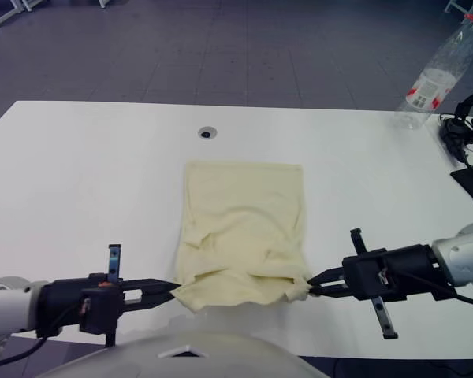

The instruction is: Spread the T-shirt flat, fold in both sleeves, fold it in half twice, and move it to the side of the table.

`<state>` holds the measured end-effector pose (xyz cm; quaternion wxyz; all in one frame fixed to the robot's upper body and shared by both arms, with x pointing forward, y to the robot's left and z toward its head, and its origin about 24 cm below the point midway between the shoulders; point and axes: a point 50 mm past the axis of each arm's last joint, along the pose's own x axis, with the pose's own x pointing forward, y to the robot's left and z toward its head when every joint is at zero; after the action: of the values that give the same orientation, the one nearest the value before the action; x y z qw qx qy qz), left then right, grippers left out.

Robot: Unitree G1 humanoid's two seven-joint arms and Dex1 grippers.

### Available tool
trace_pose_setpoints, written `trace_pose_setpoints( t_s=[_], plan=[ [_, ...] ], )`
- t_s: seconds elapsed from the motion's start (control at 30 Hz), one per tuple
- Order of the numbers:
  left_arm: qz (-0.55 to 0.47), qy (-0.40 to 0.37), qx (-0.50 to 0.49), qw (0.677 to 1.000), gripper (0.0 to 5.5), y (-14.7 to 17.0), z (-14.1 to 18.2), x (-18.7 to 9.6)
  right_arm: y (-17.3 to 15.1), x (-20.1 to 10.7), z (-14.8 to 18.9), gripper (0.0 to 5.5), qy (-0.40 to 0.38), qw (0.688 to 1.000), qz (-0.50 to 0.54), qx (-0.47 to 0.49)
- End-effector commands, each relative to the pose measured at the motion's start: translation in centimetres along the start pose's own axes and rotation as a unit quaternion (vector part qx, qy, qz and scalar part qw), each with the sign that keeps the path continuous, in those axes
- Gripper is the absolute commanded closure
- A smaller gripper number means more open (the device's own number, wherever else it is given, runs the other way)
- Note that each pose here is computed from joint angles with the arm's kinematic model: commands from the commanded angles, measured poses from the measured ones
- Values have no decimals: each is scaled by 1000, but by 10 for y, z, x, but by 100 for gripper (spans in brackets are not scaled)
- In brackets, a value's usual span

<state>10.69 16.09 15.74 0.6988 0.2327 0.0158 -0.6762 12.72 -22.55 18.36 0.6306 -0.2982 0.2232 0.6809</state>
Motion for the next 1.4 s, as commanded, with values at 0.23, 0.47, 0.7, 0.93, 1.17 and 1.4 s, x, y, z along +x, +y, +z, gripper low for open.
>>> trace_pose_setpoints(
  t_s=[0.23,0.47,0.7,0.93,1.17,1.4],
  plan=[
    [5,9,-48,999,550,31,-13,-17,-15,-13,7,548,36,999,-15,34],
    [79,60,-72,992,550,82,-52,-14,-82,-8,-6,548,35,997,-68,17],
    [170,59,-98,979,550,140,-75,6,-145,7,-31,548,80,990,-111,44],
    [210,85,-70,971,550,173,-100,39,-162,14,-62,548,141,977,-142,72],
    [220,146,8,964,550,185,-119,61,-181,10,-65,548,129,969,-196,79],
    [228,159,26,960,550,186,-130,70,-199,21,-68,548,107,961,-234,99]
  ],
)
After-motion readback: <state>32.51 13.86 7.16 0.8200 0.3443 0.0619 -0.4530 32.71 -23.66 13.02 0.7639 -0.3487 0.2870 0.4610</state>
